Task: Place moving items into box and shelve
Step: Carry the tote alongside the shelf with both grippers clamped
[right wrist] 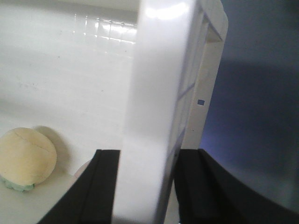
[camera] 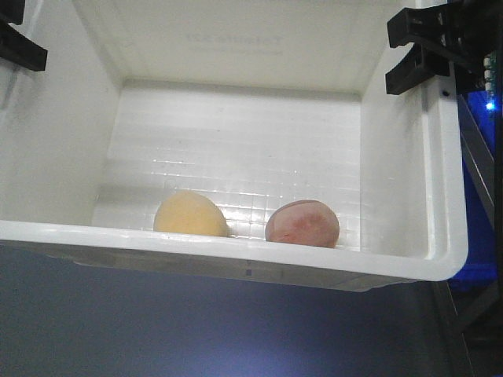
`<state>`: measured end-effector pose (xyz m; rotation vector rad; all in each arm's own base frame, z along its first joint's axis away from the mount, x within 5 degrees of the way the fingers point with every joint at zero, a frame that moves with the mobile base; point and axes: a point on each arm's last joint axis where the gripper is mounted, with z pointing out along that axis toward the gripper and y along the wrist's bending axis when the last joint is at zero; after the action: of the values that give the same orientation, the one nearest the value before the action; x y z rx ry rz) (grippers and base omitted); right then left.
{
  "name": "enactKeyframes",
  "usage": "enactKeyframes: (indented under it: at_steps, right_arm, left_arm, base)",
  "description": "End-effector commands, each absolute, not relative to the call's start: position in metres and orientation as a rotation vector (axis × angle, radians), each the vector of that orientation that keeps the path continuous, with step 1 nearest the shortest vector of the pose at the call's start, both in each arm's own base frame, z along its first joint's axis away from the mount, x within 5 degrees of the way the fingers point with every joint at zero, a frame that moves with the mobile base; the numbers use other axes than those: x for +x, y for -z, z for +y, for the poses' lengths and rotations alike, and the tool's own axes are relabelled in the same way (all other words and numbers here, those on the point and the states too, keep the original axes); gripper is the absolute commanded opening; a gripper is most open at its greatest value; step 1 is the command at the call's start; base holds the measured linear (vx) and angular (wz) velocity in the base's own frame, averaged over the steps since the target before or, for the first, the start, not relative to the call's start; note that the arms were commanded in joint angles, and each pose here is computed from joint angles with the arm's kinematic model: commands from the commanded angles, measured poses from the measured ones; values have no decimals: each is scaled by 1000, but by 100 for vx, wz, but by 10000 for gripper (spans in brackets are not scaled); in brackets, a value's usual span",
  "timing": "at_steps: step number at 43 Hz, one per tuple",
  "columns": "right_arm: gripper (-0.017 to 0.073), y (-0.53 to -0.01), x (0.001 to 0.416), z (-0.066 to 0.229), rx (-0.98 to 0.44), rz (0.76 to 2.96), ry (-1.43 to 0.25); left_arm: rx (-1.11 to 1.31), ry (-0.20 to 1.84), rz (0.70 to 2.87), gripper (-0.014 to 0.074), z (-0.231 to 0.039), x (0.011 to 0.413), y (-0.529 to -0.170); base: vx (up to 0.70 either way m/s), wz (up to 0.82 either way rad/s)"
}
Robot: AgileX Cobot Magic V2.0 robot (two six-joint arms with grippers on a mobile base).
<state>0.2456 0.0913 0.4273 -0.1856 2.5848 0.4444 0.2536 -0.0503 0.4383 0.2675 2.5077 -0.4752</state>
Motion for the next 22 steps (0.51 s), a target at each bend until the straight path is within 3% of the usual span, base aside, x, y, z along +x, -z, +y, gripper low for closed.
enactKeyframes:
  at_steps: [1, 22]
  right_arm:
    - [0, -458, 231, 100, -222, 2423, -633]
    - [0, -458, 231, 100, -222, 2423, -633]
  left_arm:
    - [271, 643, 2325, -1, -62, 239, -469]
    - [271, 643, 2325, -1, -62, 239, -469]
  base:
    - [37, 21]
    - [33, 37]
